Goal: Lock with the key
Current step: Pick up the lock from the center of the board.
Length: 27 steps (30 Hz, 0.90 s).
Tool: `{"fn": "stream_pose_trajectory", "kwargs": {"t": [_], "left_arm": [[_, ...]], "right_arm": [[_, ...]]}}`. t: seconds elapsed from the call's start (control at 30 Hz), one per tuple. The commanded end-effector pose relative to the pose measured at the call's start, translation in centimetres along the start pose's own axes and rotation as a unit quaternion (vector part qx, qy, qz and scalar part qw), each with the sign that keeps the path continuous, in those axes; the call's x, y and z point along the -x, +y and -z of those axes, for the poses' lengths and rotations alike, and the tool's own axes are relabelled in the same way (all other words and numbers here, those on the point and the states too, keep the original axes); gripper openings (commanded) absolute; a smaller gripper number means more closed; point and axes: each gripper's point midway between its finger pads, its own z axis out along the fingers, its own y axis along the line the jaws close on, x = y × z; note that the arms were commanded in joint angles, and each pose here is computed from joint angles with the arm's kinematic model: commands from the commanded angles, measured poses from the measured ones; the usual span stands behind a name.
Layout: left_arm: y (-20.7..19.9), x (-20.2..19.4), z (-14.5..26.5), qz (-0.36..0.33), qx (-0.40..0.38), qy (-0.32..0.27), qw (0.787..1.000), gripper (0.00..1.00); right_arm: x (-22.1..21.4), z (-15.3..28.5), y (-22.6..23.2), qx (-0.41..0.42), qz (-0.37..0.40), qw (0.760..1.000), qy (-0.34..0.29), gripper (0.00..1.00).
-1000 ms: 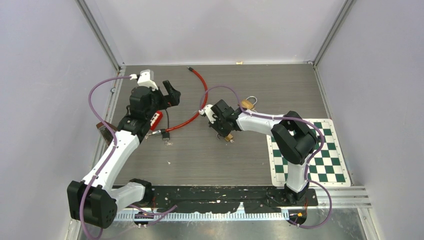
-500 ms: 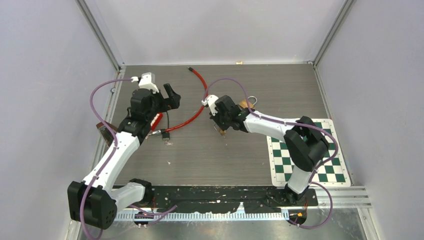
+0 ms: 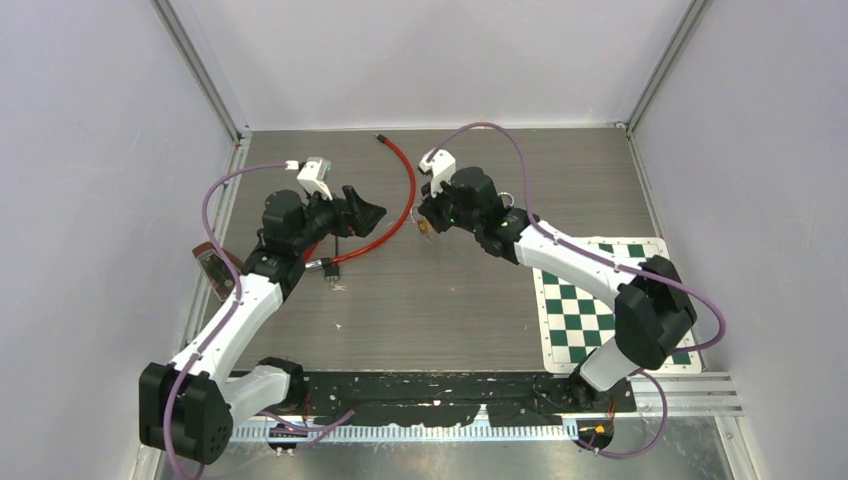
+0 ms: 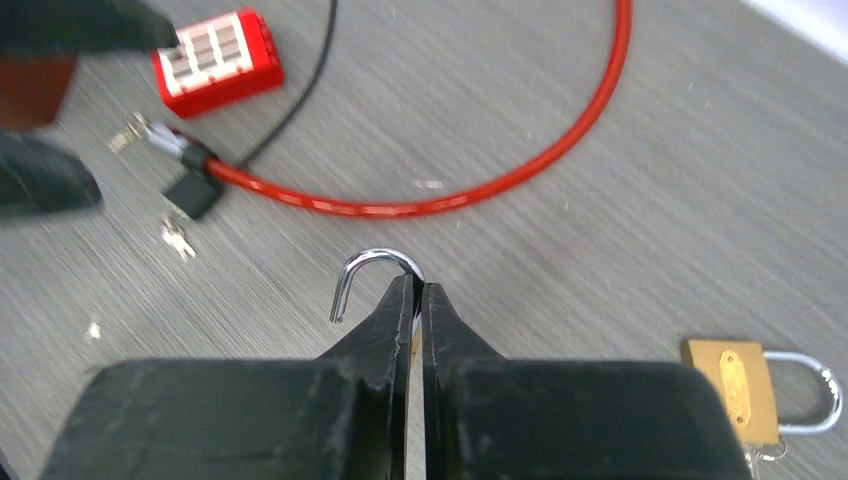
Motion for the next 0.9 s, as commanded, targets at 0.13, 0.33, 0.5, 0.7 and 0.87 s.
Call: {"fn": "stream_pose_trajectory", "kwargs": {"t": [0.13,0.33,0.5,0.7,0.87], "left_arm": [[-7.6,8.7,4.5,-0.101,-0.110,-0.123,0.981,0.88],[-10.4,10.7,5.3,-0.062,-0.164,-0.154,0.972,0.90],[-13.8,13.1,6.8,-0.032,-0.230,-0.171,0.957,0.90],[-18.2,15.7,9.2,0.004,-0.326,-0.219,0.920,0.91],[-19.6,17.6,9.1,0.060,-0.344,-0.224,0.910,0.90]], "right_arm": [[19.4,8.4,1.2,0.039,-0.045,0.969,-0.239,0.05],[25.8,13.3,3.4,0.103,-0.066,0.937,-0.329,0.05],[29.3,17.3,4.6,0.143,-0.086,0.914,-0.370,0.05],[31.5,21.1,6.2,0.195,-0.100,0.885,-0.411,0.05],[31.5,21.0,6.6,0.209,-0.104,0.880,-0.415,0.05]]}}
